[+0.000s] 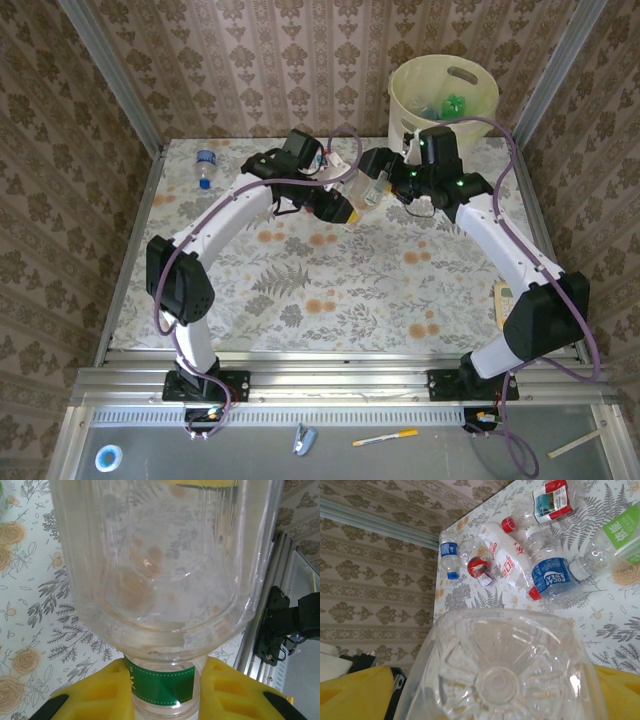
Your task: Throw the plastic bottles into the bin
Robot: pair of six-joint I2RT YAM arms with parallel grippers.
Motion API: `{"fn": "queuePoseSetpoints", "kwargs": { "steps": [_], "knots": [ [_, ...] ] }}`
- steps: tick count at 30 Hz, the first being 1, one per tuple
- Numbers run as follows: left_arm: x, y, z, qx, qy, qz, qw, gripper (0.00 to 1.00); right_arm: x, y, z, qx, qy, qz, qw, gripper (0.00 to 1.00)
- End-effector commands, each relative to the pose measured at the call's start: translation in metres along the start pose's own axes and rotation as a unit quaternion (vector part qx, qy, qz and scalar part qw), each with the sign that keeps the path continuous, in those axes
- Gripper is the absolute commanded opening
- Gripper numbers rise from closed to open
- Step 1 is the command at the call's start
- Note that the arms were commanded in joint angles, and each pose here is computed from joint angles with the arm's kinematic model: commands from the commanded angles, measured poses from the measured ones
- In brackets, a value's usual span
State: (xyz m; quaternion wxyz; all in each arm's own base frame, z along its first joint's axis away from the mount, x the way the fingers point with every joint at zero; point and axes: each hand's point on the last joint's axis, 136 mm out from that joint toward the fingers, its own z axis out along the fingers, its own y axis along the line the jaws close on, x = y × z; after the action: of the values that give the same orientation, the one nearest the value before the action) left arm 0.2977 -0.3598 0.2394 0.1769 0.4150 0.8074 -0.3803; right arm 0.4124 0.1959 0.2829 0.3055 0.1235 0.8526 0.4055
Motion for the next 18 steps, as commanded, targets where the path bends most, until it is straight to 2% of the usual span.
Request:
{"fn": "queuePoseSetpoints", "kwargs": {
  "steps": [1,16,18],
  "knots": [
    [-0.011,-0.013,-0.004,0.017,-0.013,0.027,0.999,0.00,0.002,-0.004,0.003,0.019,0.004,0.002,1.000,0.89],
    [-0.016,-0.009,-0.005,0.005,-0.025,0.036,0.999,0.00,0.009,-0.018,0.008,0.046,0.018,0.025,0.998,0.60],
    [-0.017,-0.010,-0.005,0.005,-0.028,0.038,0.999,0.08,0.008,-0.017,0.006,0.045,0.017,0.026,0.999,0.56]
  ]
}}
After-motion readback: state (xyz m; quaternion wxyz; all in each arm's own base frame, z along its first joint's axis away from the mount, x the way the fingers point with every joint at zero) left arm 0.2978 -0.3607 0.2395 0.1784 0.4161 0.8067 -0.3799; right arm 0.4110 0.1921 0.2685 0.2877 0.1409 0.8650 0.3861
